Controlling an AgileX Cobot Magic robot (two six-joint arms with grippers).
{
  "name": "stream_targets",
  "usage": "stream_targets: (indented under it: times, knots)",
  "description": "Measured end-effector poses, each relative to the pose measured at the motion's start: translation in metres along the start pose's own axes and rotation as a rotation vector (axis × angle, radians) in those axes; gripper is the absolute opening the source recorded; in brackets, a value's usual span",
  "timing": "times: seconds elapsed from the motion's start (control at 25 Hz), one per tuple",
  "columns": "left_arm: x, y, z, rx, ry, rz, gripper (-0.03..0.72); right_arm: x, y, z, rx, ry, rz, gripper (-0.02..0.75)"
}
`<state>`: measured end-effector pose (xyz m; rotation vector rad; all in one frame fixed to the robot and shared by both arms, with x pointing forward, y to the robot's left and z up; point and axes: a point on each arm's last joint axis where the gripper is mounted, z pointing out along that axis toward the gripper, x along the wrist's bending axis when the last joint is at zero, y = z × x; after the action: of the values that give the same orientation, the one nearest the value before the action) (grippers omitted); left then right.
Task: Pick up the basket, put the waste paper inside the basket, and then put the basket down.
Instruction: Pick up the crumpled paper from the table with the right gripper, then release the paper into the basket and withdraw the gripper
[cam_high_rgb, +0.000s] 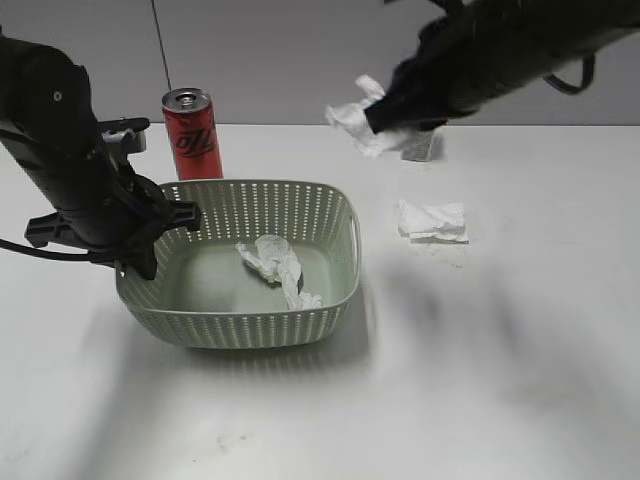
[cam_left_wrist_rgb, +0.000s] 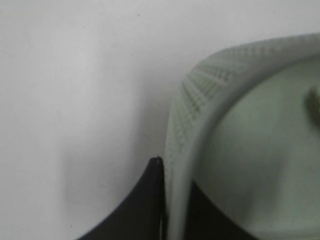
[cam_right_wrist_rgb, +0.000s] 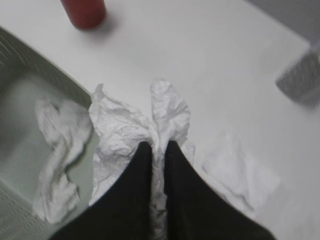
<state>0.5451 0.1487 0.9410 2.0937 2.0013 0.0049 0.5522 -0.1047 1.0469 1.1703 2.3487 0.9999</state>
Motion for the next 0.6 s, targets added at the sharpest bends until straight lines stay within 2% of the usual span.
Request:
stream_targets:
  times: [0.12, 0.28, 0.36, 0.4, 0.48, 0.52, 0.6]
  knots:
    - [0.000, 0.000, 0.000, 0.000, 0.001, 0.001, 0.000, 0.027, 0.011, 0.009, -0.050, 0.056, -0.023, 0.025]
    - [0.000, 0.000, 0.000, 0.000, 0.001, 0.001, 0.000, 0.060, -0.011, 0.053, 0.053, 0.129, -0.065, 0.050]
    - [0.000, 0.000, 0.000, 0.000, 0.001, 0.001, 0.000, 0.072, -0.025, 0.073, 0.114, 0.150, -0.093, 0.176]
    - [0.000, 0.000, 0.000, 0.000, 0.001, 0.001, 0.000, 0.076, -0.030, 0.078, 0.135, 0.158, -0.103, 0.265]
    - [0.000, 0.000, 0.000, 0.000, 0.001, 0.001, 0.000, 0.078, -0.033, 0.081, 0.156, 0.163, -0.116, 0.515]
    - [0.000, 0.000, 0.000, 0.000, 0.002, 0.002, 0.000, 0.077, -0.032, 0.081, 0.163, 0.160, -0.134, 0.570]
    - [0.000, 0.000, 0.000, 0.000, 0.002, 0.002, 0.000, 0.071, -0.024, 0.076, 0.160, 0.138, -0.183, 0.600]
